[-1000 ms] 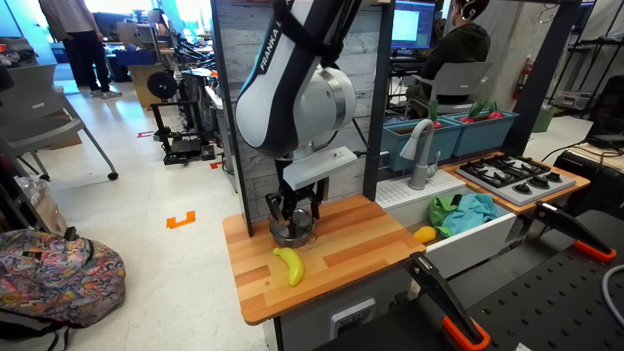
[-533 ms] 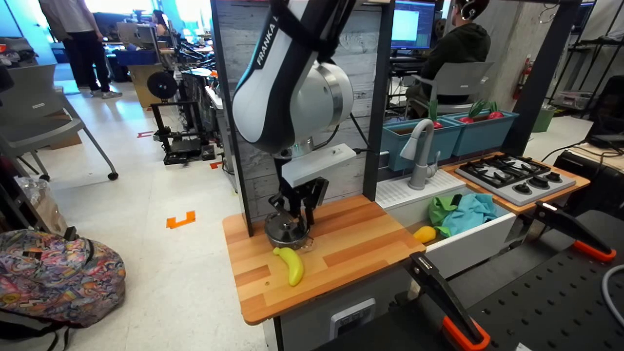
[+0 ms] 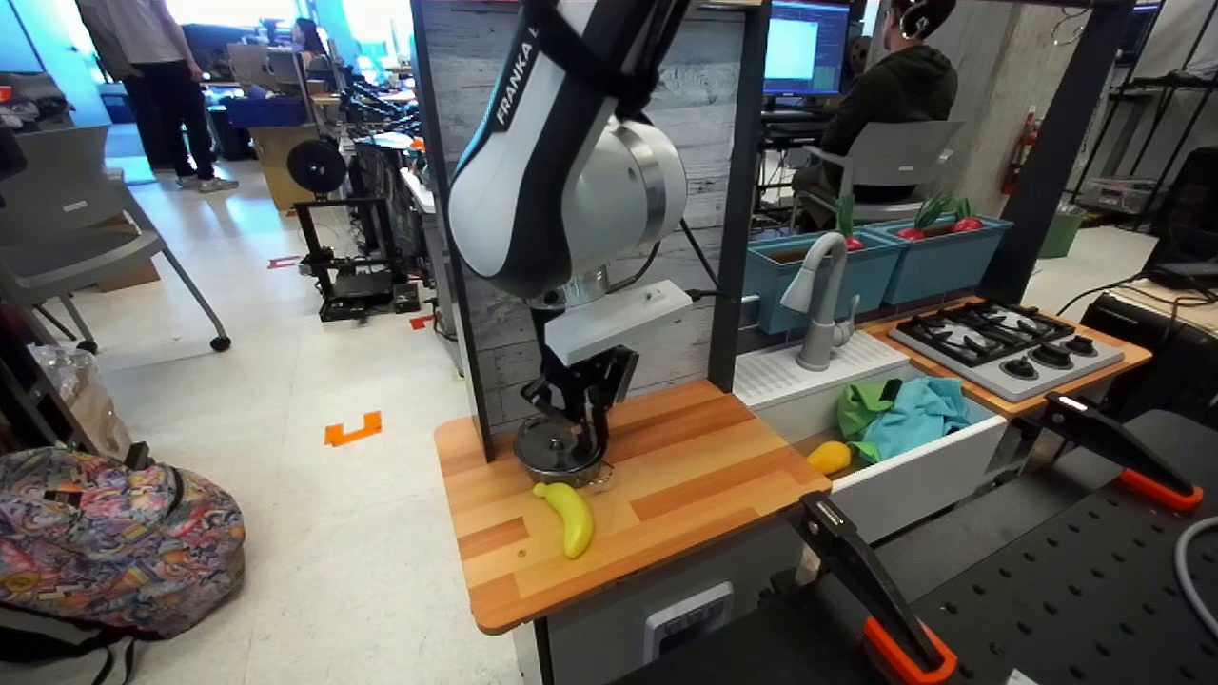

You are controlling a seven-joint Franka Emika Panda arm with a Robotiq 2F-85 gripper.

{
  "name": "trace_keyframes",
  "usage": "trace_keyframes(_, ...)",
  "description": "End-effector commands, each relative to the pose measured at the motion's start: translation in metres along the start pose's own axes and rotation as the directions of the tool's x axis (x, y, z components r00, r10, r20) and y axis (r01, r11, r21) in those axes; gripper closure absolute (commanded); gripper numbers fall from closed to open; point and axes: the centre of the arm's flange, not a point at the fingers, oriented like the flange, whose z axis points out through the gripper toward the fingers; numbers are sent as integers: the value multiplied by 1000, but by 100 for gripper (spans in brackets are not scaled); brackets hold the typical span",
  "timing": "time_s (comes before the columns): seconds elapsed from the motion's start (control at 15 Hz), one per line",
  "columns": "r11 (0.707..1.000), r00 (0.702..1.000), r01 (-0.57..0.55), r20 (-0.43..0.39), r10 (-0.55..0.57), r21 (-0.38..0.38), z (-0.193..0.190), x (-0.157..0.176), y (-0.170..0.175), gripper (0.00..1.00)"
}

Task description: Remove the lid from the pot

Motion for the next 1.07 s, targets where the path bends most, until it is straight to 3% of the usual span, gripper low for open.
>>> trace_keyframes(0.0,1000,999,9,-32,-9,9,-31,-1,-9,45)
trace_keyframes(0.4,1000,998,12,-67,-10,20,-37,9,-16,2)
trace_keyframes(1.0,1000,997,7,-79,-8,-8,-19,18,-19,0)
